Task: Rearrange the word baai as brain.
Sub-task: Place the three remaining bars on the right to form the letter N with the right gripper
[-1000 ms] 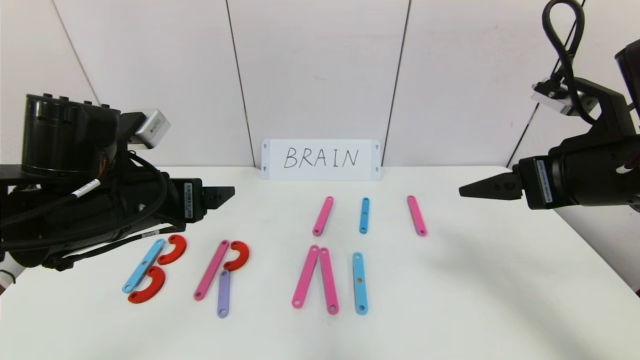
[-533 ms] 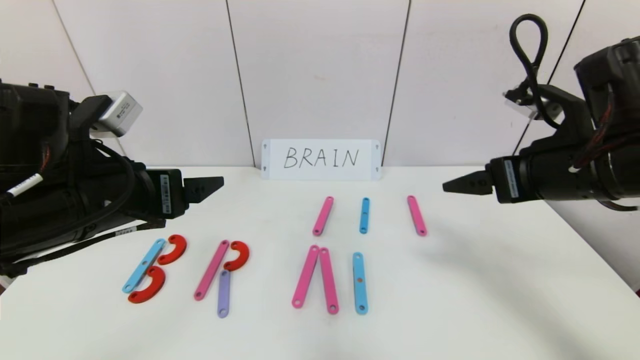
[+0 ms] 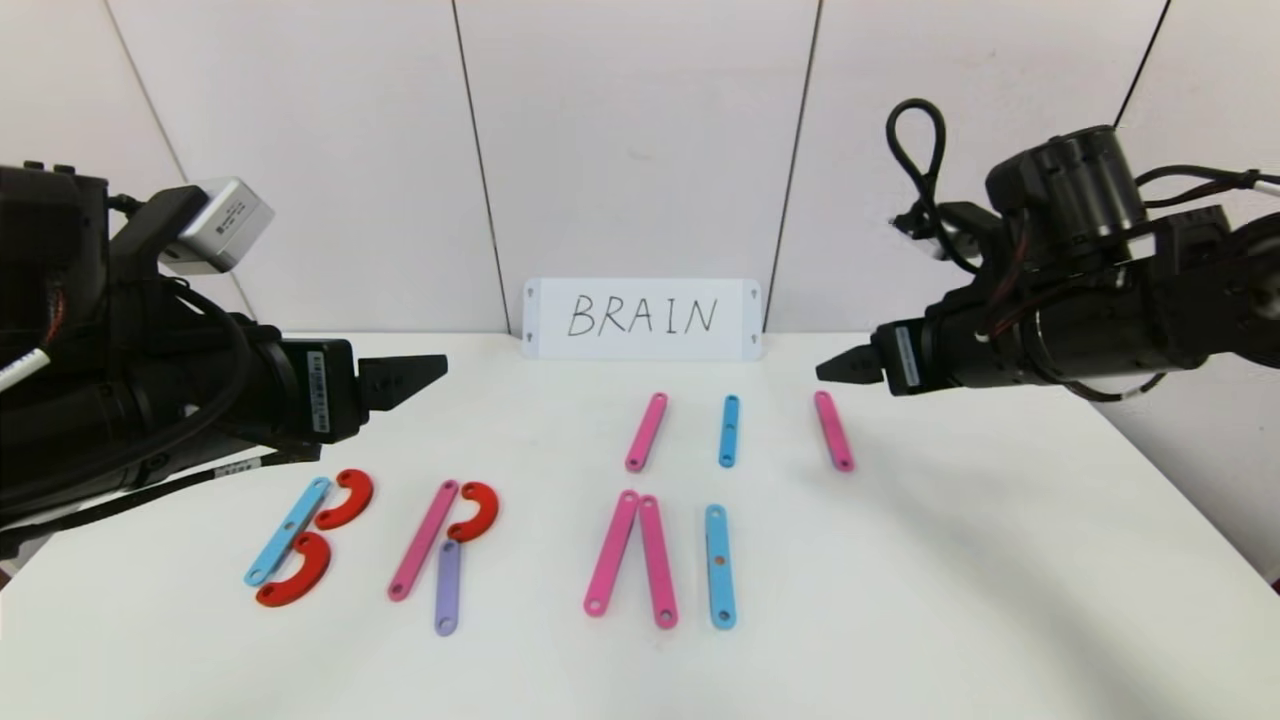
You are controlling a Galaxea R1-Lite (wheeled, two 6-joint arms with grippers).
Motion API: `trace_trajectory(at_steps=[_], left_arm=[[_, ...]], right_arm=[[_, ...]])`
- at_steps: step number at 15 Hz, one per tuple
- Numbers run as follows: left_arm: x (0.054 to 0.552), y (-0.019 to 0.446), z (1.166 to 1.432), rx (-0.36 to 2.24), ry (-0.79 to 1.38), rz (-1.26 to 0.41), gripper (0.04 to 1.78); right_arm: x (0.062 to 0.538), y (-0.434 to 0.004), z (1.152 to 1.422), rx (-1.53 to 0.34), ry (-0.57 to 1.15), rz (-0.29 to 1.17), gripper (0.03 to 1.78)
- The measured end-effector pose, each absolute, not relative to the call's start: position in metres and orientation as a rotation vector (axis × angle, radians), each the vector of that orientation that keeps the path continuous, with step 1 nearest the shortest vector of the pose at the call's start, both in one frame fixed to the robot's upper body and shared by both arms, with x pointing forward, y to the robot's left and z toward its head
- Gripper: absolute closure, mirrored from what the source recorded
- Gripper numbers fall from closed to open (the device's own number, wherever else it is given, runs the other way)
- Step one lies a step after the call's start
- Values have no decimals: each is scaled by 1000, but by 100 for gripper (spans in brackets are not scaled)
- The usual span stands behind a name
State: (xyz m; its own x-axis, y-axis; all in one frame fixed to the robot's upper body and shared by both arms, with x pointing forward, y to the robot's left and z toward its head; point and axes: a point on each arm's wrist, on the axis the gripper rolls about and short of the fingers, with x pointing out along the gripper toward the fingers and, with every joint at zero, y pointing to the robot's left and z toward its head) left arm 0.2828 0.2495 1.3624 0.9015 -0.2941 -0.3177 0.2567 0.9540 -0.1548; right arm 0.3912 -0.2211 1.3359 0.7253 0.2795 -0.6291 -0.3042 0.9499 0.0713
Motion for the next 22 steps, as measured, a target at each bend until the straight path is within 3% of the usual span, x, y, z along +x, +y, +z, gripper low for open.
trace_trajectory(at_steps=[14,22], left_arm=[[290,255,1361,-109,344,-249,10],[290,257,1362,-114,345,-259,10]], right_arm=[[452,-221,1257,-105,872,135,8],[463,-220,1234,-112,924,125,8]])
